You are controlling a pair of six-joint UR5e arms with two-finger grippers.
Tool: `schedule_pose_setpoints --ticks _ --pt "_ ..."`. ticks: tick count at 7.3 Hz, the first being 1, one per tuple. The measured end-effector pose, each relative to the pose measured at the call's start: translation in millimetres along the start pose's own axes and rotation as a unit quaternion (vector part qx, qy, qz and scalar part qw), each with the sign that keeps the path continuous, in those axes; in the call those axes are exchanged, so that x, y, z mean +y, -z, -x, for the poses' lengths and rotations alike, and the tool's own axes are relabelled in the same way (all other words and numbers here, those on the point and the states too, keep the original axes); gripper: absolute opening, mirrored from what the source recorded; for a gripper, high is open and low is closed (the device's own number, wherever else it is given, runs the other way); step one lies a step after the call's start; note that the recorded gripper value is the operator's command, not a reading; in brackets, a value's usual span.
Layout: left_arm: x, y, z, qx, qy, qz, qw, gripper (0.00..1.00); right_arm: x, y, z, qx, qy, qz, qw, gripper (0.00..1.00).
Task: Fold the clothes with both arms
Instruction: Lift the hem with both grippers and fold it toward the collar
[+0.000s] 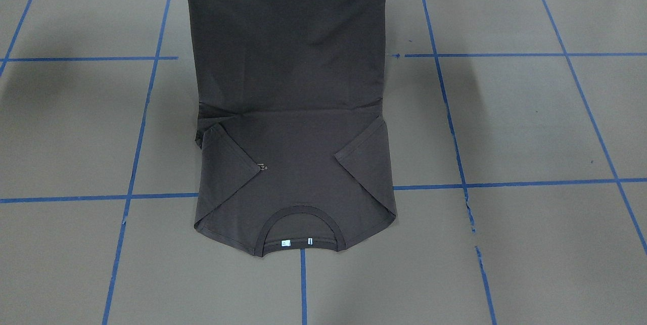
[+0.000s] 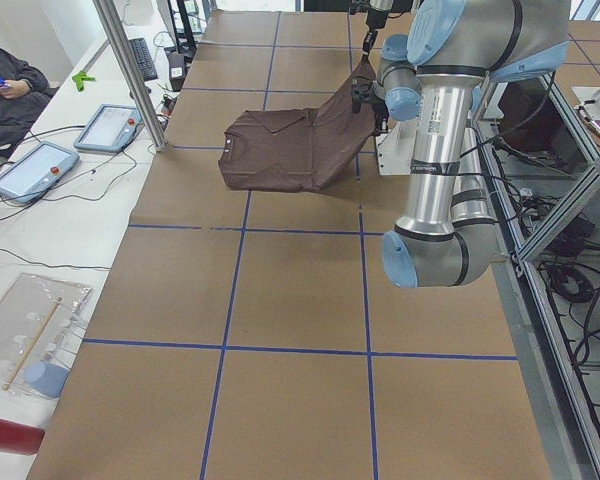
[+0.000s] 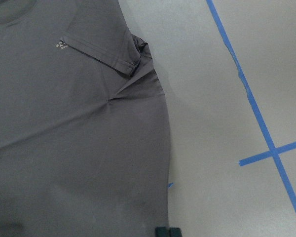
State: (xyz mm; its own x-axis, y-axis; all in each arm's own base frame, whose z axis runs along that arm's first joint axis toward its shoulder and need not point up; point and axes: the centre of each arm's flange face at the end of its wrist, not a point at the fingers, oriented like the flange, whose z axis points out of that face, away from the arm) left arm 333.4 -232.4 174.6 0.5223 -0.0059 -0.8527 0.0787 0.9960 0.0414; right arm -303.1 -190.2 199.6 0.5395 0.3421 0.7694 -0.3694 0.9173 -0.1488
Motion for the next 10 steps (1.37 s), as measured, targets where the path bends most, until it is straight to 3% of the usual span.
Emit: schedule_pose_setpoints --ticks 2,4,6,7,10 --pt "-85 -12 -5 -0.029 -0.020 -0.059 0.9976 0.00 -55 -23 39 0.004 -0.006 -0.031 0.9995 0.00" --pt "-169 -28 -6 -0.070 -0.031 -0.096 0.9924 0.00 -123 -57 77 0.029 -0.011 -0.066 0.9973 0.00" --pt "-234 -50 -9 -0.099 -0.036 -0.116 0.9878 0.00 -184 -85 102 0.051 -0.023 -0.096 0.9938 0.00" --pt "-260 -68 -5 -0.105 -0.038 -0.122 0.9862 0.00 -212 -108 112 0.050 -0.029 -0.107 0.9926 0.00" --pt "-312 -122 9 -0.115 -0.050 -0.133 0.9831 0.00 -273 -177 113 0.057 -0.031 -0.126 0.9900 0.00"
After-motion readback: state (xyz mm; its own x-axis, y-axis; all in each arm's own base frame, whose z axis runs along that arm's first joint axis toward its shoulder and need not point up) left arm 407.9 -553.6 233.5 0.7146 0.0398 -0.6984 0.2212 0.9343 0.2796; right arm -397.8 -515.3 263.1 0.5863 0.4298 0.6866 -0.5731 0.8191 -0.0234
